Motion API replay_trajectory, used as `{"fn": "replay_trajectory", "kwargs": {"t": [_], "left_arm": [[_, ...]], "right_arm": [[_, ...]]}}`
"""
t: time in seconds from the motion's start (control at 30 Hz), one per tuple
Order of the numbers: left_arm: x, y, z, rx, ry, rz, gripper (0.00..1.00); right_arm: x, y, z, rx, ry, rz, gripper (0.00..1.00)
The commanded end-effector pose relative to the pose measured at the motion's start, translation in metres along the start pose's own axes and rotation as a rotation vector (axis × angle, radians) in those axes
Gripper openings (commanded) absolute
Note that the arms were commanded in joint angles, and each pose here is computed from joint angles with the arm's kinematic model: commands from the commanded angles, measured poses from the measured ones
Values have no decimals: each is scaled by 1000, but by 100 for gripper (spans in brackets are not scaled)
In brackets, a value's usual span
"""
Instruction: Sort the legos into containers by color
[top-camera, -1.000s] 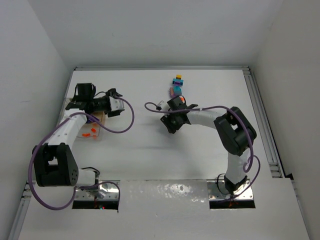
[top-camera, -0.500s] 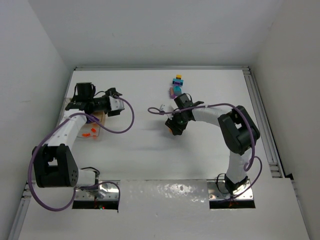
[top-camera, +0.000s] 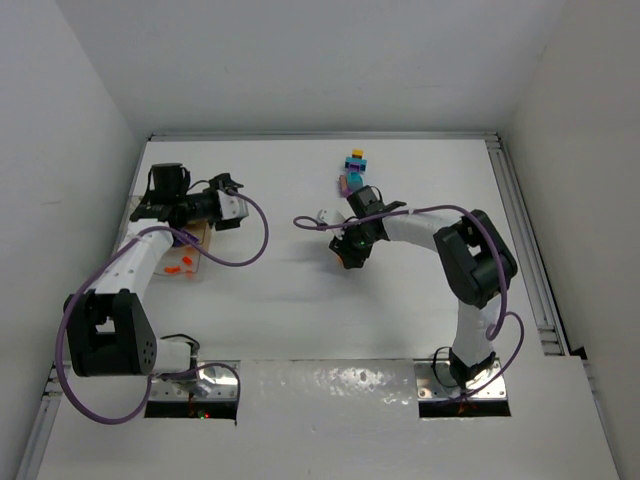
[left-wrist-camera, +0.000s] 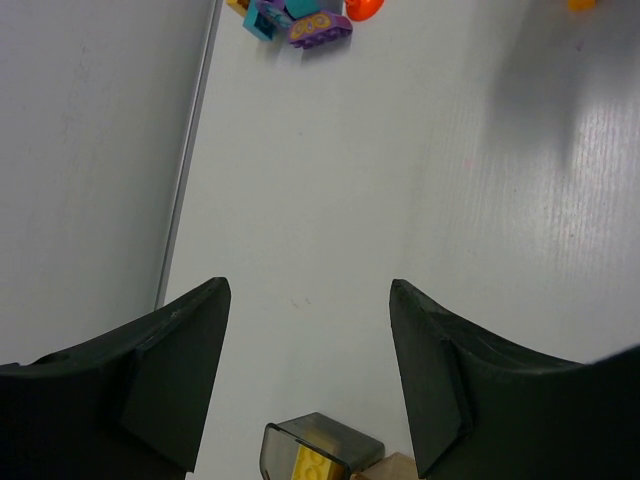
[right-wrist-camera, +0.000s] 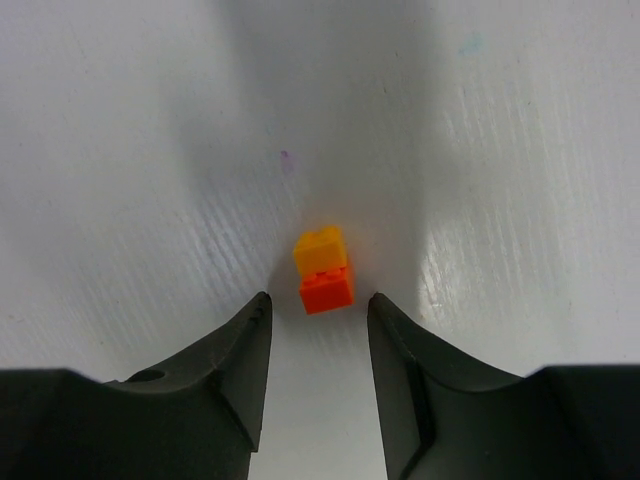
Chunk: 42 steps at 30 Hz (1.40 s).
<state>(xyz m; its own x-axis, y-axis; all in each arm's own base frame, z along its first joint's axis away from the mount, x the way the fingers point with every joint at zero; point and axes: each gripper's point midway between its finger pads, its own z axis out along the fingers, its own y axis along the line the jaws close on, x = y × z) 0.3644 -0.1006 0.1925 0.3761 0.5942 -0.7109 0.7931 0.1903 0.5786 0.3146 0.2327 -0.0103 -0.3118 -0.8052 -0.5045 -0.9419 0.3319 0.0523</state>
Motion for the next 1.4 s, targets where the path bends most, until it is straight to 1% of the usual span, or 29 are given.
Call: {"fn": "replay_trajectory", "kwargs": {"t": [0.0, 0.2, 0.27, 0.3, 0.4, 0.43, 0.53, 0.63, 0.67, 0.73, 0.77, 0.83, 0.87, 0.9, 0.93, 0.97, 1.0, 1.03, 1.13, 1.23, 1.37], "left_arm": [[-14, 7, -1, -27, -35, 28, 63], [-14, 8, -3, -30, -28, 24, 63], [-14, 7, -3, -30, -28, 22, 63], [-15, 8, -3, -31, -30, 24, 63], [-16, 7, -4, -29, -31, 23, 63], [-15, 6, -3, -27, -32, 20, 63], [-17, 4, -3, -18, -42, 22, 63], [-20, 0, -2, 1, -58, 67, 62], [-20, -3, -3, 17, -62, 110, 62], [-26, -13, -2, 44, -98, 152, 61], [-33, -13, -3, 42, -118, 223, 60], [-44, -21, -1, 56, -162, 292, 59], [-57, -24, 1, 59, -190, 418, 59], [-64, -29, 4, 66, -212, 482, 59], [-66, -35, 7, 69, -224, 536, 59], [-76, -38, 10, 66, -249, 604, 59], [-81, -38, 12, 56, -264, 628, 60], [-85, -39, 15, 60, -279, 627, 60], [-101, -51, 25, 104, -340, 626, 60], [-106, -61, 30, 129, -358, 645, 60], [-110, -64, 36, 148, -355, 649, 56]], "right_arm": [[-11, -8, 6, 13, -31, -20, 43], [-15, -16, 11, 34, -37, -28, 36], [-16, -17, 11, 35, -40, -29, 32], [-15, -16, 11, 33, -38, -28, 28], [-13, -13, 10, 25, -38, -34, 22], [-13, -12, 10, 24, -41, -38, 16], [-18, -6, 6, -3, -65, -46, 7], [-25, 0, -2, -24, -88, -46, 2], [-37, 3, -11, -33, -126, -46, 1], [-51, 9, -23, -57, -170, -28, 0], [-73, 12, -37, -80, -233, -31, 0], [-91, 23, -50, -137, -270, -29, 0], [-114, 23, -64, -156, -320, -4, 0], [-128, 35, -69, -236, -360, 8, 0], [-130, 41, -73, -281, -353, 33, 0], [-148, 40, -83, -289, -378, 39, 0], [-150, 48, -80, -314, -353, 49, 0], [-156, 49, -82, -311, -356, 48, 0], [-178, 53, -89, -312, -415, 55, 0], [-192, 57, -93, -306, -443, 25, 0], [-202, 65, -94, -304, -456, -9, 0]]}}
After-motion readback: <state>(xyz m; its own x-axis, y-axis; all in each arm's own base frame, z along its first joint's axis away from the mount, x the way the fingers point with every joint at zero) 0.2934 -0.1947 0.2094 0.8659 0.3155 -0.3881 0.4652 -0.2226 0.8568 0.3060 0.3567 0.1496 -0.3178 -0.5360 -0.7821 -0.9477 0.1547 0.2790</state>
